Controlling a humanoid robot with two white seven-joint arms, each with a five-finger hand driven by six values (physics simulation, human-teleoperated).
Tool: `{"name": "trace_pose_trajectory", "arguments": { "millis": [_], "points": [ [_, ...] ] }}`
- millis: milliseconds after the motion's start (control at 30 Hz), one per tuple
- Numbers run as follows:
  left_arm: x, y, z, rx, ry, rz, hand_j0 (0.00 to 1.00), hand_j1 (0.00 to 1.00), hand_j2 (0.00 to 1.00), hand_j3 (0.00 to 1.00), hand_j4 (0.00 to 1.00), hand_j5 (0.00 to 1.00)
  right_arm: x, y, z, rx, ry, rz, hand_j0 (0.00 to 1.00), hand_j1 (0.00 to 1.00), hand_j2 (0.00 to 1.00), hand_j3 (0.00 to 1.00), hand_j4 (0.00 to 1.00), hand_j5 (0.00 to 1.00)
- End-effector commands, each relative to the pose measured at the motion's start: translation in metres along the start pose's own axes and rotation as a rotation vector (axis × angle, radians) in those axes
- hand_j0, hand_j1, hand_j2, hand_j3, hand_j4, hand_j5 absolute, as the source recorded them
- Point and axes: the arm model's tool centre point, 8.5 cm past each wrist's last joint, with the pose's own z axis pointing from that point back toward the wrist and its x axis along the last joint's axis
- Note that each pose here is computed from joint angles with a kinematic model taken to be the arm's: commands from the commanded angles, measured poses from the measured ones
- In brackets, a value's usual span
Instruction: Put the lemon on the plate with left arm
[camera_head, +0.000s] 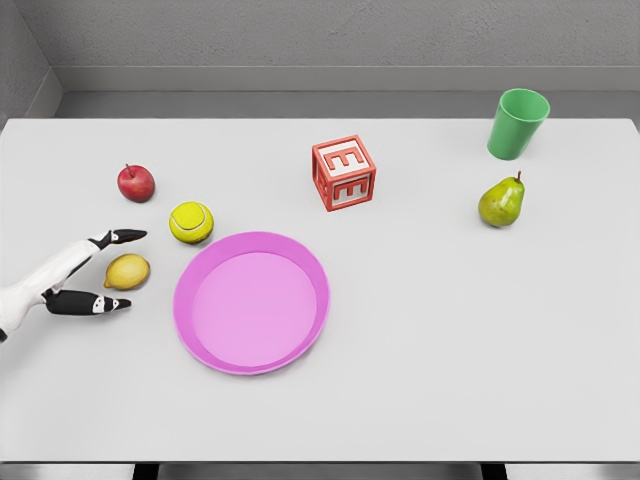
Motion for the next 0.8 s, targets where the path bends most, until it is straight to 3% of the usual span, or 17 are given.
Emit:
{"name": "trace_pose_trajectory", "arguments": {
  "millis": [0, 233, 767],
  "points": [
    [-0.0009, 0.0005, 0.0002, 0.003, 0.008, 0.008, 0.88, 0.88, 0.88, 0.88, 0.88, 0.88, 0.0005, -0.0001, -0.0001, 0.000, -0.001, 0.000, 1.00, 1.00, 1.00, 1.00, 1.00, 1.00],
    [-0.0020, 0.0011, -0.0006, 0.003, 0.029, 0.014, 0.74, 0.74, 0.74, 0.74, 0.74, 0.74, 0.0005, -0.0001, -0.0001, 0.000, -0.002, 0.000, 1.00, 1.00, 1.00, 1.00, 1.00, 1.00],
    [-0.0032, -0.0016, 0.0004, -0.001, 0.034, 0.016, 0.74, 0.74, 0.74, 0.74, 0.74, 0.74, 0.0000, 0.0000, 0.0000, 0.000, 0.000, 0.000, 1.00, 1.00, 1.00, 1.00, 1.00, 1.00]
  ]
}}
